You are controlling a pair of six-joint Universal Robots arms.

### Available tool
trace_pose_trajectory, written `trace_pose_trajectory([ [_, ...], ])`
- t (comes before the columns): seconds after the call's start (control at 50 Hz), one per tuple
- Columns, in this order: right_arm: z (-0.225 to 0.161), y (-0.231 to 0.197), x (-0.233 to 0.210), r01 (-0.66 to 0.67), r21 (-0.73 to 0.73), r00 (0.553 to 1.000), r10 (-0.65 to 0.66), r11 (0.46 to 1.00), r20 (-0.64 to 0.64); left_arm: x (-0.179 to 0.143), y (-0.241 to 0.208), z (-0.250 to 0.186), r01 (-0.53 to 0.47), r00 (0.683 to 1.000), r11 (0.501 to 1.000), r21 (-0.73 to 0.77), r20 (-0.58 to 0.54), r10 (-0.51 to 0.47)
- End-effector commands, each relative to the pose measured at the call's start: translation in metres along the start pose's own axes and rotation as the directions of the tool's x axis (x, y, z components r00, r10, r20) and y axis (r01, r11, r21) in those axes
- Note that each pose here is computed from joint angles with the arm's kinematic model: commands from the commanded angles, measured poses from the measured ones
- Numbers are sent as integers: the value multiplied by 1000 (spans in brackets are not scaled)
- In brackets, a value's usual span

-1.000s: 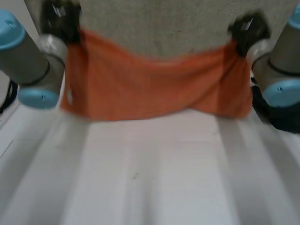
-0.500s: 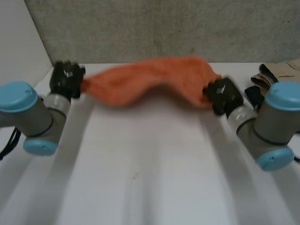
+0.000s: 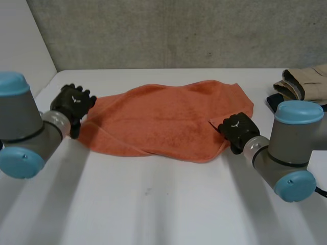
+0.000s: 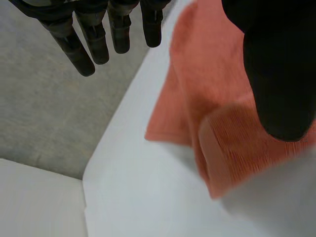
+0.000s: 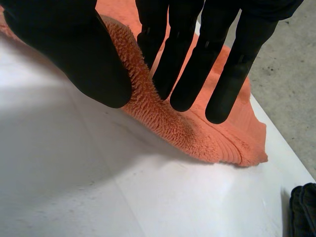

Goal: Fold the laundry.

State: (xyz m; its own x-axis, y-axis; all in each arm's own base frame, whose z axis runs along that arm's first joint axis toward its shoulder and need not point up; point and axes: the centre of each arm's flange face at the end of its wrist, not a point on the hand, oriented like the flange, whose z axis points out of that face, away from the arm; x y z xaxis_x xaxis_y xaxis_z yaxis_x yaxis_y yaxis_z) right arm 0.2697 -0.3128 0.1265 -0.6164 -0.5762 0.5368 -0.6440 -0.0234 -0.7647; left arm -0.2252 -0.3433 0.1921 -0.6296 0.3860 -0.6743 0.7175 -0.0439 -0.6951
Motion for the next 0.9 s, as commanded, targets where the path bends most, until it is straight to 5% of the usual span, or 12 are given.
trace_pose_trajectory([
  [0.02,-1,1,-2,20,-6,1000,-20,1000,5,-6,-34,1,187,981,982,-5,-49,-187],
  [0.22,-2,6,0,12,-17,1000,-12,1000,7,21,-2,39,252,939,942,-220,-181,-293],
  [0.9,-7,-8,24,1,11,999,0,1000,-46,14,29,72,98,987,964,-249,-102,-127],
])
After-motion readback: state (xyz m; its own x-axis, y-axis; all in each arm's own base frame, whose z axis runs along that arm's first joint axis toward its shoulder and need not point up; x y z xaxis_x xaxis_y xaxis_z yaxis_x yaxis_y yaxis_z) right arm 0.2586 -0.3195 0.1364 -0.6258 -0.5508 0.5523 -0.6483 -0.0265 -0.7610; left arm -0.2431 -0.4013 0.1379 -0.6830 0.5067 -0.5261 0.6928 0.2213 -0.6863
